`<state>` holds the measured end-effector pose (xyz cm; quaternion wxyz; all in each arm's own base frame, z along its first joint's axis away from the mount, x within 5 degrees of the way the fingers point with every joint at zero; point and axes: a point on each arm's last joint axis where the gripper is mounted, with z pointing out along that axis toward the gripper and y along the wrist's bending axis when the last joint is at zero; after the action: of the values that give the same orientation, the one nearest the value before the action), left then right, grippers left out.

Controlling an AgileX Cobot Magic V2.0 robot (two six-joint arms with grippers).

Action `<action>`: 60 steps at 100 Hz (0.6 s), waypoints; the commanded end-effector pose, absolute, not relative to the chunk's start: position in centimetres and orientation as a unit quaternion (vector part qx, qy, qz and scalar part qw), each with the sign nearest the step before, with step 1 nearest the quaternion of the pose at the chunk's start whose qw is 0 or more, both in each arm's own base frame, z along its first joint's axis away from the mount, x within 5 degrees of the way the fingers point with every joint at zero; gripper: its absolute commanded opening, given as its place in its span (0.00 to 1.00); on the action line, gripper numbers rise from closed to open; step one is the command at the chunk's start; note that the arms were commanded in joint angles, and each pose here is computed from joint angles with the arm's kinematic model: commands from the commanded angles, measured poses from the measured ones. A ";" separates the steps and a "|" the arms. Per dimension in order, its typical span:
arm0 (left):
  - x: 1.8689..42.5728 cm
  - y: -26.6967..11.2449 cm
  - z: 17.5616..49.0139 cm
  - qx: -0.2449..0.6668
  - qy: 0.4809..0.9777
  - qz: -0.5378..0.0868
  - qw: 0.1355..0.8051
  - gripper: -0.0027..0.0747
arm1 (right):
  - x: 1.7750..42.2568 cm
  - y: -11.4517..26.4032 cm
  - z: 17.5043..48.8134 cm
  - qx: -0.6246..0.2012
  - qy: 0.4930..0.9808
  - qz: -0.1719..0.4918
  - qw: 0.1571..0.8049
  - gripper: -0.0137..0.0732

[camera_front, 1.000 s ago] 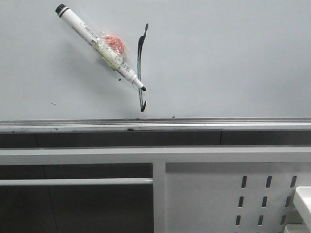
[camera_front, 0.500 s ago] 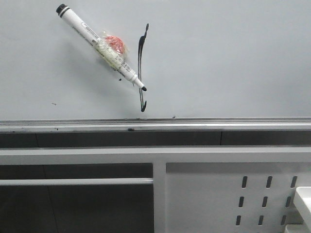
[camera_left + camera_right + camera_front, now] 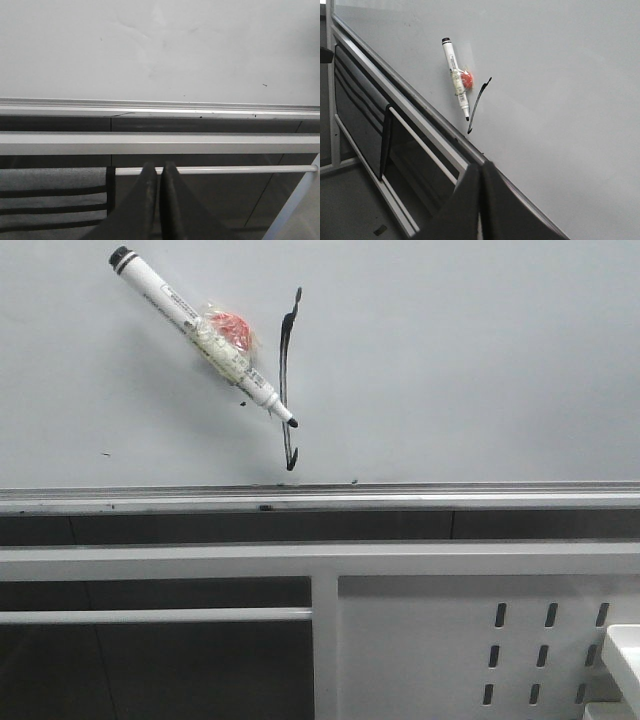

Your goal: Write number 1 on whiteboard

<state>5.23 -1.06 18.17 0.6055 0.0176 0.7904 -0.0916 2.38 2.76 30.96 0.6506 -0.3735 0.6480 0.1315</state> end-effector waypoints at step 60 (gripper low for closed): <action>5.3 -1.0 17.4 0.011 0.783 -0.095 0.614 0.01 | 4.9 2.0 26.5 -0.198 0.657 0.082 0.723 0.10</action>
<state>5.23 -1.06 18.16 0.6053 0.0176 0.7905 -0.0916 4.41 2.05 26.98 0.6743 -0.2450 0.6914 0.0855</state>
